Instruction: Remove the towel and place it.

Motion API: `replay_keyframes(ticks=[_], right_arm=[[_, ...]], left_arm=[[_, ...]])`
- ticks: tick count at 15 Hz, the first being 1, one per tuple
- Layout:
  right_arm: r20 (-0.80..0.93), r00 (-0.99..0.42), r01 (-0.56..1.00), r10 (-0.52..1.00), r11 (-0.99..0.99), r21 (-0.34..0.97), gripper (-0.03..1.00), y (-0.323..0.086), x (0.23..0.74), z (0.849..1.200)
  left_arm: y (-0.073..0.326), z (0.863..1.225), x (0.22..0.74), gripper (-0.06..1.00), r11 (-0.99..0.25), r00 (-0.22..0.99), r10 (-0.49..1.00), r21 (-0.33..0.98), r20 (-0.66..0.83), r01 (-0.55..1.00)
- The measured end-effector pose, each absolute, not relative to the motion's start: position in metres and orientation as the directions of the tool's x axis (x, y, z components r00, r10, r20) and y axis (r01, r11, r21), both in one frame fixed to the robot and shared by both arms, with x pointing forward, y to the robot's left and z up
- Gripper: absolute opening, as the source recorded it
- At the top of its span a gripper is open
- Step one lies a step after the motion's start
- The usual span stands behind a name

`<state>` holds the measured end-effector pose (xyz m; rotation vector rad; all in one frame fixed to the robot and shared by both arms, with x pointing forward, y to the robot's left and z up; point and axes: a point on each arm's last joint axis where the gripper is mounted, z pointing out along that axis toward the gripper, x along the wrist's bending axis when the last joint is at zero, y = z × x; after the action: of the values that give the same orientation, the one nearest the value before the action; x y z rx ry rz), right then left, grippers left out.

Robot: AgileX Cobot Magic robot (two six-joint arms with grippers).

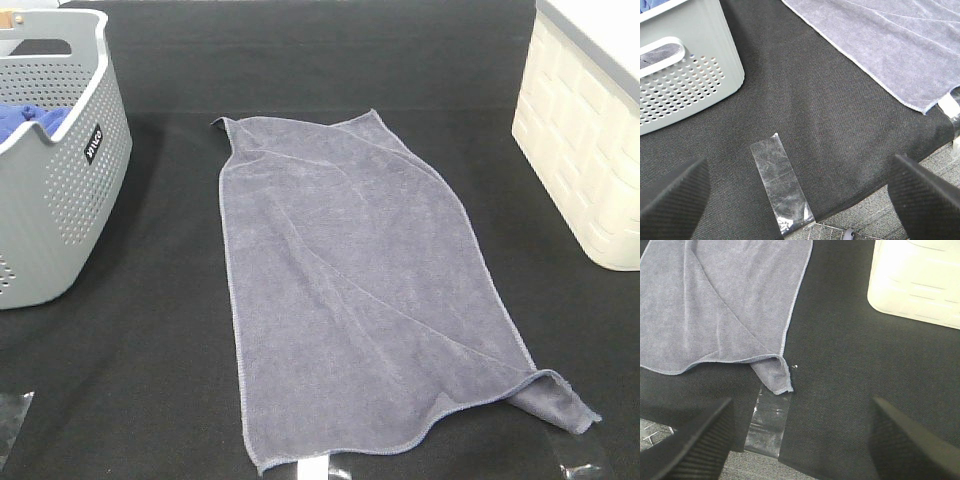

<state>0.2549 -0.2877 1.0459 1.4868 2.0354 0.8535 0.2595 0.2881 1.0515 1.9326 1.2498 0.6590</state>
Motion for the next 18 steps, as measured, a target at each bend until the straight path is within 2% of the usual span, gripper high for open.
replay_keyframes(ticks=[9, 12, 15, 18], right_arm=[[-0.015, -0.298, 0.658, 0.954, 0.217, 0.721, 0.70, -0.288, 0.255, 1.046], [-0.016, -0.261, 0.663, 0.965, 0.191, 0.724, 0.70, -0.288, 0.255, 1.046], [-0.025, -0.137, 0.630, 0.990, 0.106, 0.770, 0.70, -0.291, 0.246, 1.046], [-0.040, -0.076, 0.543, 0.996, 0.075, 0.836, 0.70, -0.290, 0.229, 1.046]], left_arm=[[0.288, 1.051, 0.260, 0.92, -0.259, 0.393, 0.919, 0.798, 0.030, 0.544], [0.291, 1.052, 0.256, 0.92, -0.193, 0.288, 0.957, 0.816, 0.034, 0.546], [0.294, 1.053, 0.244, 0.92, -0.123, 0.170, 0.984, 0.864, 0.044, 0.489], [0.295, 1.053, 0.233, 0.92, -0.106, 0.137, 0.989, 0.896, 0.051, 0.431]])
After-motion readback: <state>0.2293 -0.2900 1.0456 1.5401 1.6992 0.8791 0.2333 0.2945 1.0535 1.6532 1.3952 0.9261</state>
